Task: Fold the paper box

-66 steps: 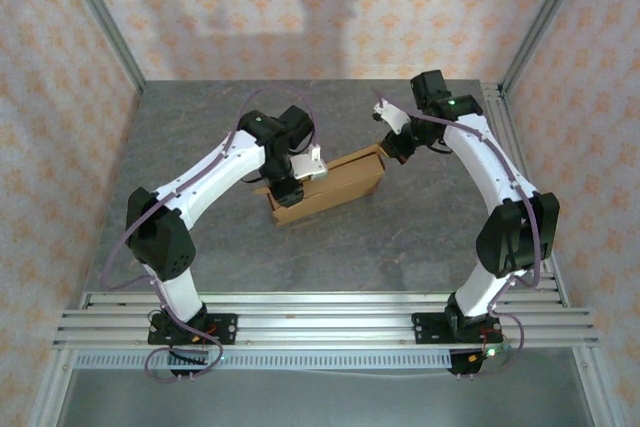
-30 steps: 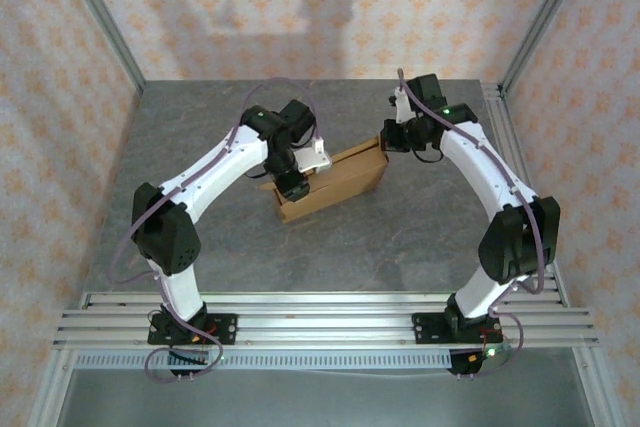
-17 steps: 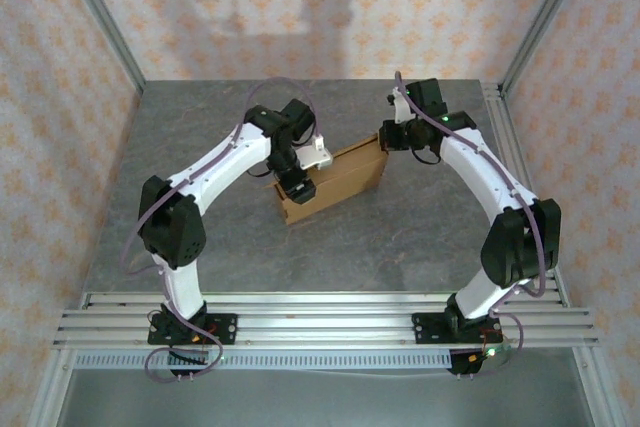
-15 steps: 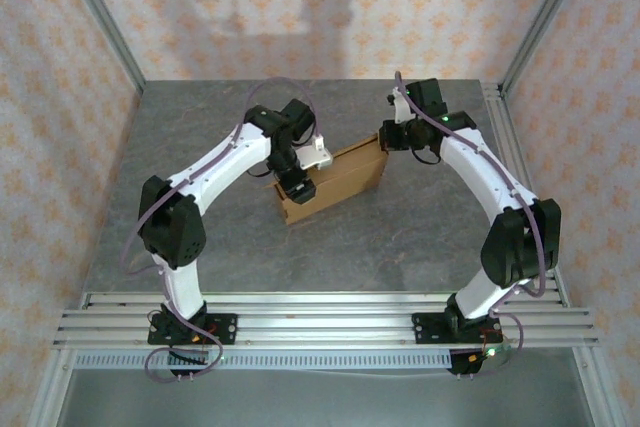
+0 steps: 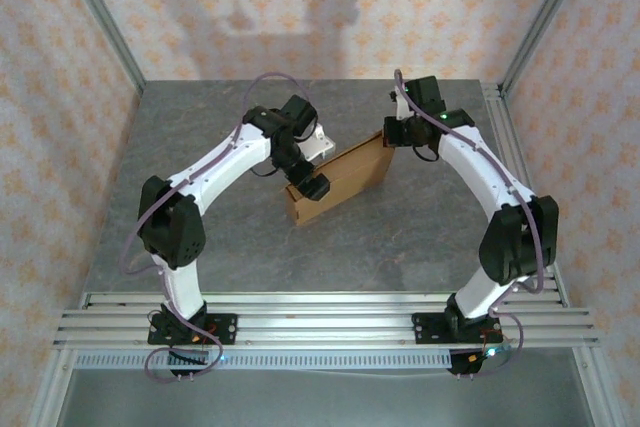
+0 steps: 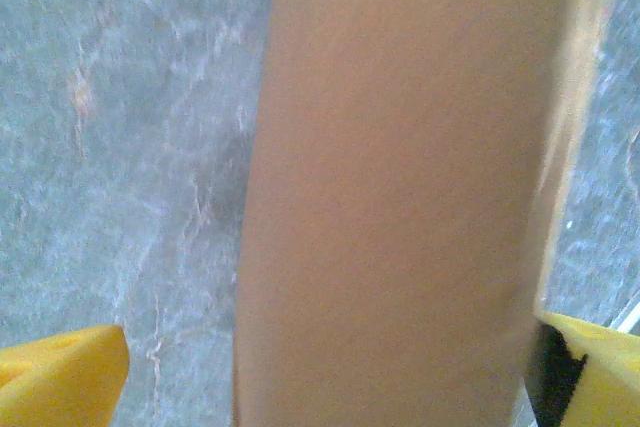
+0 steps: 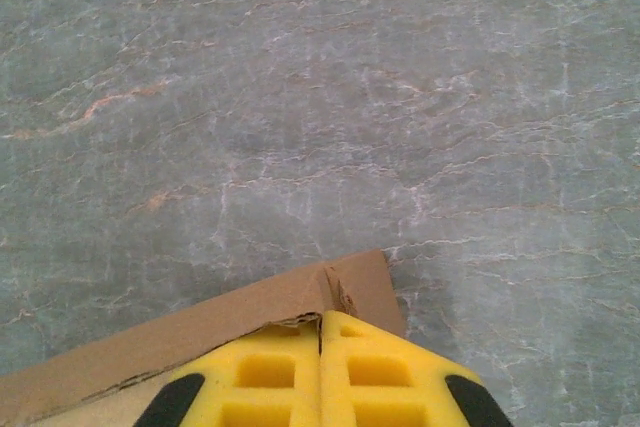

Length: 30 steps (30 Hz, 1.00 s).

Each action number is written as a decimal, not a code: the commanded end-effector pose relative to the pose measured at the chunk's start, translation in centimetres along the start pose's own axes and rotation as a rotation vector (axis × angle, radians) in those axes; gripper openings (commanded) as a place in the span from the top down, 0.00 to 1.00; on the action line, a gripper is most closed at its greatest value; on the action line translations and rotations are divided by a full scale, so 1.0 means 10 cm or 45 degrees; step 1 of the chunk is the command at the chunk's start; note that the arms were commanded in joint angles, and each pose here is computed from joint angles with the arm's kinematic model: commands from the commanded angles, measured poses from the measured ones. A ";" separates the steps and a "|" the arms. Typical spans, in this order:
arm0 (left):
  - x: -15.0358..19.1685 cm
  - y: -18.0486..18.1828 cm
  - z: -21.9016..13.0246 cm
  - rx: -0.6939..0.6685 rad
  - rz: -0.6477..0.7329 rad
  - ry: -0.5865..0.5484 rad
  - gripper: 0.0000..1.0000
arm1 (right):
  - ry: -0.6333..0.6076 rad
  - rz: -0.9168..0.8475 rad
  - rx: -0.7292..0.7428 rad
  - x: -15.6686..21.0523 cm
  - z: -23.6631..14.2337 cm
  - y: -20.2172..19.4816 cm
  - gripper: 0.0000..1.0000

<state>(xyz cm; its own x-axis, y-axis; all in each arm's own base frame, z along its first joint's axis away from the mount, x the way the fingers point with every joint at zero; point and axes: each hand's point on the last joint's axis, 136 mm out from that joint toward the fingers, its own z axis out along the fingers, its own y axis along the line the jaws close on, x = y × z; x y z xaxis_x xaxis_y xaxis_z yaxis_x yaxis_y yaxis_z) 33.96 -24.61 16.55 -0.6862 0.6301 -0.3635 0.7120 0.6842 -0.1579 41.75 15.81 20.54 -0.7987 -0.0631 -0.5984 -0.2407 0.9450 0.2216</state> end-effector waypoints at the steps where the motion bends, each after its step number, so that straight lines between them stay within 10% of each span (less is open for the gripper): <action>1: -0.23 -0.08 -0.22 -0.010 -0.024 -0.152 0.00 | 0.116 0.003 0.023 0.20 0.05 0.07 1.00; 30: 0.59 0.73 -0.96 -0.597 -0.606 -0.186 0.23 | 0.171 0.048 0.069 0.14 0.14 0.05 1.00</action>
<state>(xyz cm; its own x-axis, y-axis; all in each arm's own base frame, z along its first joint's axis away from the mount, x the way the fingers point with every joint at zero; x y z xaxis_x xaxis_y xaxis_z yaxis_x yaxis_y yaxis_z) 34.46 -15.04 21.99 -0.8358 0.2356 -0.4959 0.2512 0.9673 0.0360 42.34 17.37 20.54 -0.8277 -0.0594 -0.5580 -0.2215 0.9482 0.2276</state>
